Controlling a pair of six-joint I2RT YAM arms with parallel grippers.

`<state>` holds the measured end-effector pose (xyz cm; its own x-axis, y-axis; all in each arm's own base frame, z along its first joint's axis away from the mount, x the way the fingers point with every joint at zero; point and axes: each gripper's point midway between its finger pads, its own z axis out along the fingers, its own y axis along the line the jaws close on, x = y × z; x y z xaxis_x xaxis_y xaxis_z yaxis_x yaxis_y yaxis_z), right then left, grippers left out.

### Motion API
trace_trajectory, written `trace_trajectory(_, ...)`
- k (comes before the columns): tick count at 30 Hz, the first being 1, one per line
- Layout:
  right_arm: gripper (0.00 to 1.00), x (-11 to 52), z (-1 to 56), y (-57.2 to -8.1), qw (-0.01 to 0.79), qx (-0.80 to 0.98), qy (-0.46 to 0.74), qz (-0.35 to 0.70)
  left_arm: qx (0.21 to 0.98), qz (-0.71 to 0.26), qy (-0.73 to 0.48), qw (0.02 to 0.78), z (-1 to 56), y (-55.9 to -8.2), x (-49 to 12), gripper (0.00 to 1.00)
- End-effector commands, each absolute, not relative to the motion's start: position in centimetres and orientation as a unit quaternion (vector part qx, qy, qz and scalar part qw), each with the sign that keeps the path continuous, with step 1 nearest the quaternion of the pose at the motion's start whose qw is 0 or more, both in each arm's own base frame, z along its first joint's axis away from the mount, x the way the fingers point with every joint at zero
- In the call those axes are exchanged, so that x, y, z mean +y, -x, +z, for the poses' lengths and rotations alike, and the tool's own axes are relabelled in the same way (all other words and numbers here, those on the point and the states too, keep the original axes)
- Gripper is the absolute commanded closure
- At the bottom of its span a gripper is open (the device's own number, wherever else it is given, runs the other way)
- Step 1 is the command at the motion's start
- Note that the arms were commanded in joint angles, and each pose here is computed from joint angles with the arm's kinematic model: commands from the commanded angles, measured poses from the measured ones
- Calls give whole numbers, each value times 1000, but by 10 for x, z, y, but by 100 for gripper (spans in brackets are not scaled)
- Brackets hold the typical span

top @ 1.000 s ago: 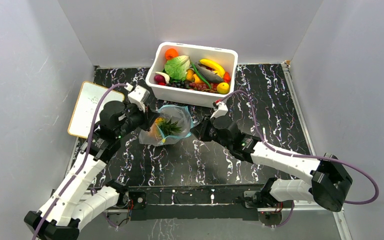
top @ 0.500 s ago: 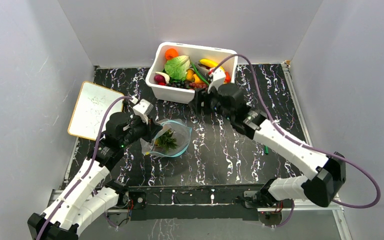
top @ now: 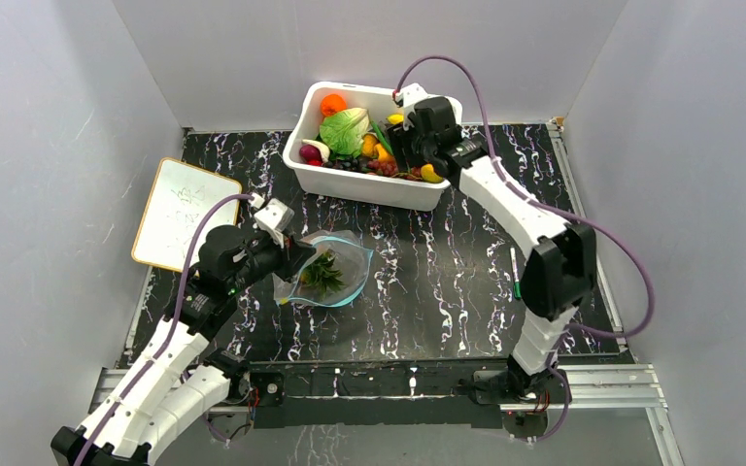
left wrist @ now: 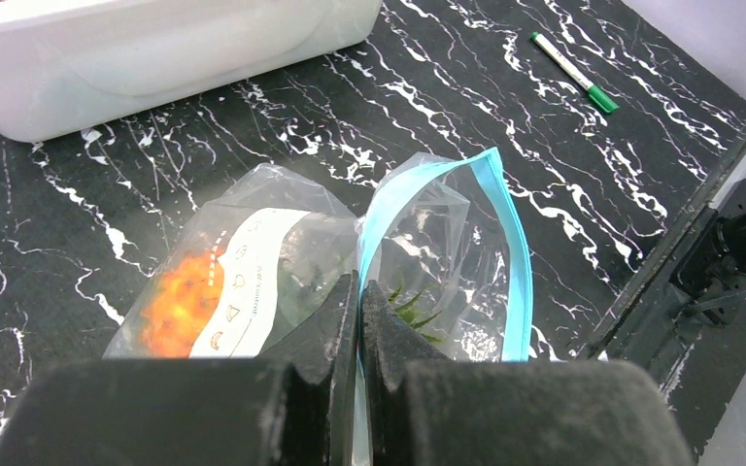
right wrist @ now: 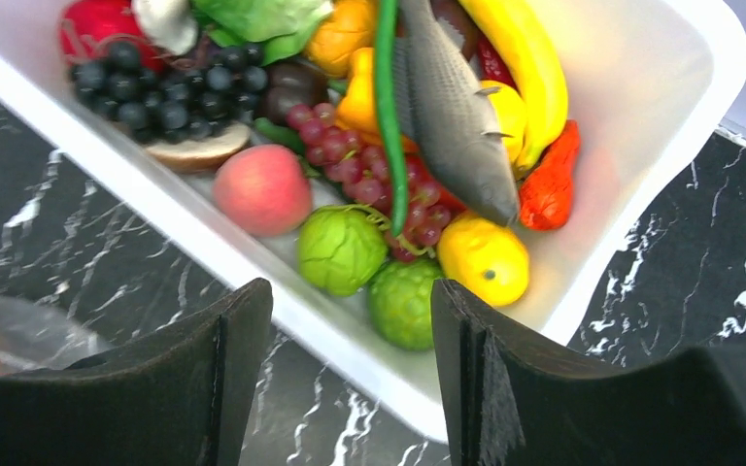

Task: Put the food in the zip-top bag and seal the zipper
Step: Pick up the fake fish from the bin.

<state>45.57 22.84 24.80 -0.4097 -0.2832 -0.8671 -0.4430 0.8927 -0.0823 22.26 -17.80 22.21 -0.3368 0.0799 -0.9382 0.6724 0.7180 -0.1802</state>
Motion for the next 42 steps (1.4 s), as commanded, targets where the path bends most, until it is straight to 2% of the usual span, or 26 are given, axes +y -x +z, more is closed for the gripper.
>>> trace_trajectory(1, 40, 219, 245, -484, 481, 839, 249, 49, 747, -315, -264, 522, 227, -217, -190, 100)
trace_trajectory(5, 37, 214, 225, -513, 465, 849, 249, 17, 750, -320, -268, 513, 225, -216, -191, 100)
trace_trajectory(8, 41, 199, 215, -539, 475, 842, 252, -43, 744, -317, -266, 524, 229, -215, -189, 100)
trace_trajectory(14, 42, 192, 194, -573, 460, 849, 256, -45, 749, -313, -266, 519, 226, -216, -189, 100)
trace_trajectory(17, 39, 199, 179, -579, 458, 841, 288, -33, 751, -313, -267, 517, 225, -216, -189, 100)
trace_trajectory(22, 33, 192, 153, -591, 450, 838, 302, -66, 754, -306, -262, 519, 222, -217, -186, 100)
trace_trajectory(24, 33, 187, 141, -594, 442, 841, 303, -79, 755, -302, -260, 521, 223, -218, -185, 100)
trace_trajectory(28, 41, 185, 129, -598, 434, 843, 309, -78, 757, -299, -259, 520, 221, -220, -184, 100)
trace_trajectory(32, 56, 186, 136, -599, 440, 838, 315, -76, 760, -295, -256, 520, 219, -221, -183, 100)
trace_trajectory(42, 68, 186, 203, -588, 490, 816, 298, -65, 763, -278, -250, 527, 219, -225, -178, 100)
